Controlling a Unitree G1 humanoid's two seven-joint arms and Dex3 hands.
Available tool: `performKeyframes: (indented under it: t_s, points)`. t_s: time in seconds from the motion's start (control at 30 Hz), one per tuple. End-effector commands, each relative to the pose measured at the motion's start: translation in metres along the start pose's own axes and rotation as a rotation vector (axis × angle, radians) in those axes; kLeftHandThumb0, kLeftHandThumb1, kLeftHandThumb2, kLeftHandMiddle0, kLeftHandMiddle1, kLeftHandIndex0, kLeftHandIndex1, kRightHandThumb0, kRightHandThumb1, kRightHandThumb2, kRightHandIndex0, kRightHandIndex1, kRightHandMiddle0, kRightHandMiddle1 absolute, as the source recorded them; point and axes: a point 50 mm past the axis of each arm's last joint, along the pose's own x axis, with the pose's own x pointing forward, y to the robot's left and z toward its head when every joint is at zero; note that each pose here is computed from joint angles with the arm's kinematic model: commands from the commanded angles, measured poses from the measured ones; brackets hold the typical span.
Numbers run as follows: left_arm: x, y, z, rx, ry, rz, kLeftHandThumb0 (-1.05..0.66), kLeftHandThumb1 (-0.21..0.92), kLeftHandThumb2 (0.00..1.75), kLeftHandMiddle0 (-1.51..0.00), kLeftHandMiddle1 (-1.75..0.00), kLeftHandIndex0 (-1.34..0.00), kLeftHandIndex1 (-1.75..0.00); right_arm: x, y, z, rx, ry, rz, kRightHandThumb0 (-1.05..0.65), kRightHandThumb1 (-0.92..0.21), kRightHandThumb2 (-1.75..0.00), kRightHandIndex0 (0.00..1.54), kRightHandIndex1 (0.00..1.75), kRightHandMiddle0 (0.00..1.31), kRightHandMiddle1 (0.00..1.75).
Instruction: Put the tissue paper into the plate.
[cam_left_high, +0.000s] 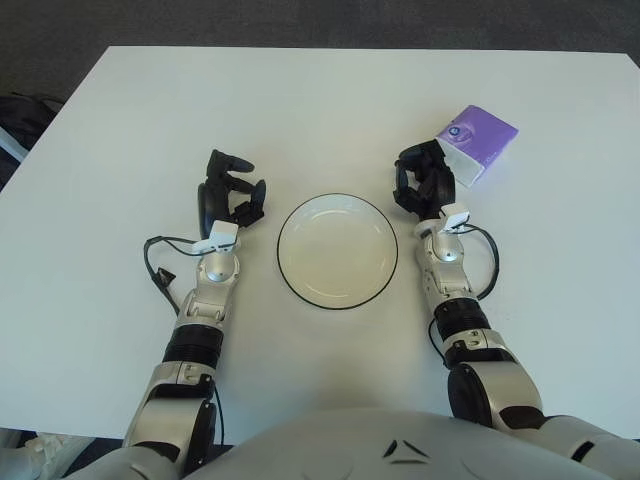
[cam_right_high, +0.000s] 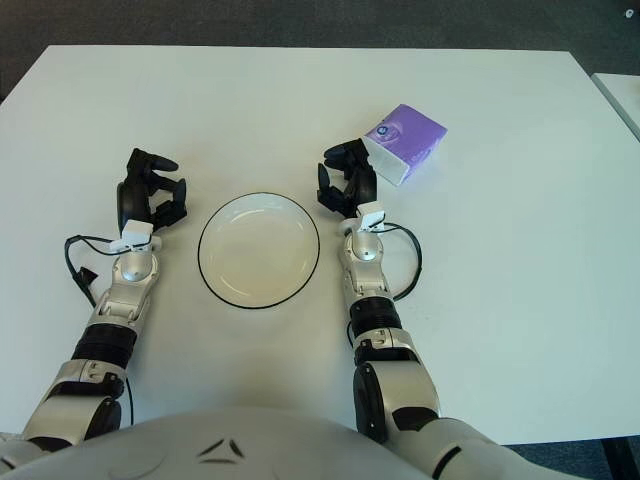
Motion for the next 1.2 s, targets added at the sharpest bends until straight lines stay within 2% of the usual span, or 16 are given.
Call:
performKeyframes:
  t_s: [0.0,0.17,0.4,0.5,0.6,0.77,0.9,1.17]
  points:
    - [-0.037,-0.007,-0.033,0.006,0.175,-0.03,-0.38,0.7,0.81,-0.7,-1.42,-0.35,-1.72,-0.04,-0.011,-0.016,-0.017,0.133,-0.034,-0.01,-0.66,-0.78,0.46,1.54,0.31,1.62]
    - [-0.036,-0.006,-0.034,0.002,0.172,-0.033,-0.38,0.69,0.81,-0.71,-1.43,-0.36,-1.71,-0.037,-0.012,0.006,-0.072,0.035,-0.018,-0.01,-0.67,-0.78,0.48,1.55,0.29,1.6]
    - [-0.034,-0.007,-0.033,0.012,0.162,-0.046,-0.38,0.69,0.81,-0.7,-1.42,-0.36,-1.72,-0.023,-0.015,0.041,-0.118,-0.121,0.013,0.0,-0.66,-0.8,0.49,1.59,0.27,1.59]
    - [-0.033,-0.008,-0.034,0.008,0.166,-0.051,-0.38,0.69,0.81,-0.71,-1.42,-0.36,-1.72,-0.019,-0.017,0.052,-0.126,-0.17,0.019,0.0,-0.66,-0.81,0.48,1.6,0.26,1.59]
    - [-0.033,-0.009,-0.034,0.006,0.168,-0.053,-0.38,0.69,0.81,-0.72,-1.41,-0.35,-1.72,-0.017,-0.018,0.056,-0.128,-0.181,0.021,0.0,-0.66,-0.81,0.47,1.61,0.25,1.6]
    - [-0.032,-0.011,-0.034,-0.016,0.176,-0.053,-0.38,0.69,0.81,-0.72,-1.41,-0.35,-1.72,-0.008,-0.02,0.073,-0.161,-0.285,0.017,0.0,-0.67,-0.81,0.46,1.63,0.25,1.59]
    - [-0.031,-0.013,-0.034,-0.028,0.191,-0.054,-0.38,0.69,0.82,-0.71,-1.4,-0.35,-1.73,0.014,-0.025,0.091,-0.224,-0.372,0.014,0.0,-0.67,-0.81,0.45,1.64,0.24,1.6]
    - [-0.031,-0.016,-0.035,-0.021,0.189,-0.057,-0.38,0.69,0.82,-0.69,-1.38,-0.35,-1.73,0.032,-0.031,0.11,-0.286,-0.447,0.023,0.0,-0.68,-0.81,0.45,1.65,0.23,1.6]
